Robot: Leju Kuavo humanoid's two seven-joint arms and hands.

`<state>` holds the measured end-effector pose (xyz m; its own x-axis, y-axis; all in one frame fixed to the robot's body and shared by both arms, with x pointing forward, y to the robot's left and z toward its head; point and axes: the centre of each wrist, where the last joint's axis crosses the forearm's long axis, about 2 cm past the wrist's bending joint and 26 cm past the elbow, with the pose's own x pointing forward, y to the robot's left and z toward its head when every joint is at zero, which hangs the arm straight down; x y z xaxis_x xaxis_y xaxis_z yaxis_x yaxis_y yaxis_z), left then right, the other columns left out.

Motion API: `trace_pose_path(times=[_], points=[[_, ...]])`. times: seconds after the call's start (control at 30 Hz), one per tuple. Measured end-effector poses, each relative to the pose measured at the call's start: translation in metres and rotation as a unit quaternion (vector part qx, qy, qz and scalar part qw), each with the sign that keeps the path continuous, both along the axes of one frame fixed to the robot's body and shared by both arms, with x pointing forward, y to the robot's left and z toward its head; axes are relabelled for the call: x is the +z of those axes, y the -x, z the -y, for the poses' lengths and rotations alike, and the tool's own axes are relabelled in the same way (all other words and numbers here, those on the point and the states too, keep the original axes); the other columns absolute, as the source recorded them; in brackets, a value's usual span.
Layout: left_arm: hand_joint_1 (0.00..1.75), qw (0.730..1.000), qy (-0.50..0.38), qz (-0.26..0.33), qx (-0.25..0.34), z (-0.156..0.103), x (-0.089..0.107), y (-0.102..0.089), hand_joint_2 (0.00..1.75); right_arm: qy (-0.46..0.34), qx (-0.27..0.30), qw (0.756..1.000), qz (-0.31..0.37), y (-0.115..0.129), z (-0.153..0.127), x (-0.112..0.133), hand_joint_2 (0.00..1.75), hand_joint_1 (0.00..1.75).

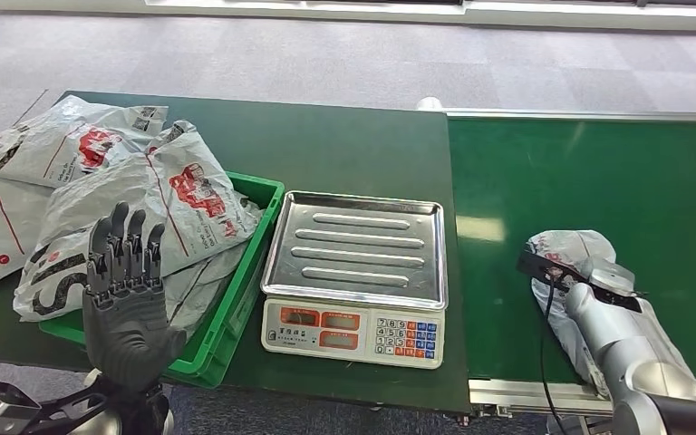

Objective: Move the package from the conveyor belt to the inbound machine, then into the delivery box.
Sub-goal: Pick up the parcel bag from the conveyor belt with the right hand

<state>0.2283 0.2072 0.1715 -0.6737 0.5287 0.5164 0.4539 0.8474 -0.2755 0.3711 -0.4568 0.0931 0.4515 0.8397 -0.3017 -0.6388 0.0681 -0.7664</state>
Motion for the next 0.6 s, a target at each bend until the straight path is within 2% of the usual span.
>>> trace_pose_path(times=[0.37, 0.6], points=[[0.00, 1.000, 0.002, -0.006, 0.013, -0.001, -0.001, 0.000, 1.75, 0.059, -0.055, 0.997, -0.007, -0.002, 0.011, 0.006, 1.75, 0.00], [0.00, 1.000, 0.002, -0.007, 0.019, -0.003, -0.001, 0.000, 1.75, 0.022, -0.021, 0.999, -0.016, 0.000, 0.011, 0.004, 1.75, 0.00]])
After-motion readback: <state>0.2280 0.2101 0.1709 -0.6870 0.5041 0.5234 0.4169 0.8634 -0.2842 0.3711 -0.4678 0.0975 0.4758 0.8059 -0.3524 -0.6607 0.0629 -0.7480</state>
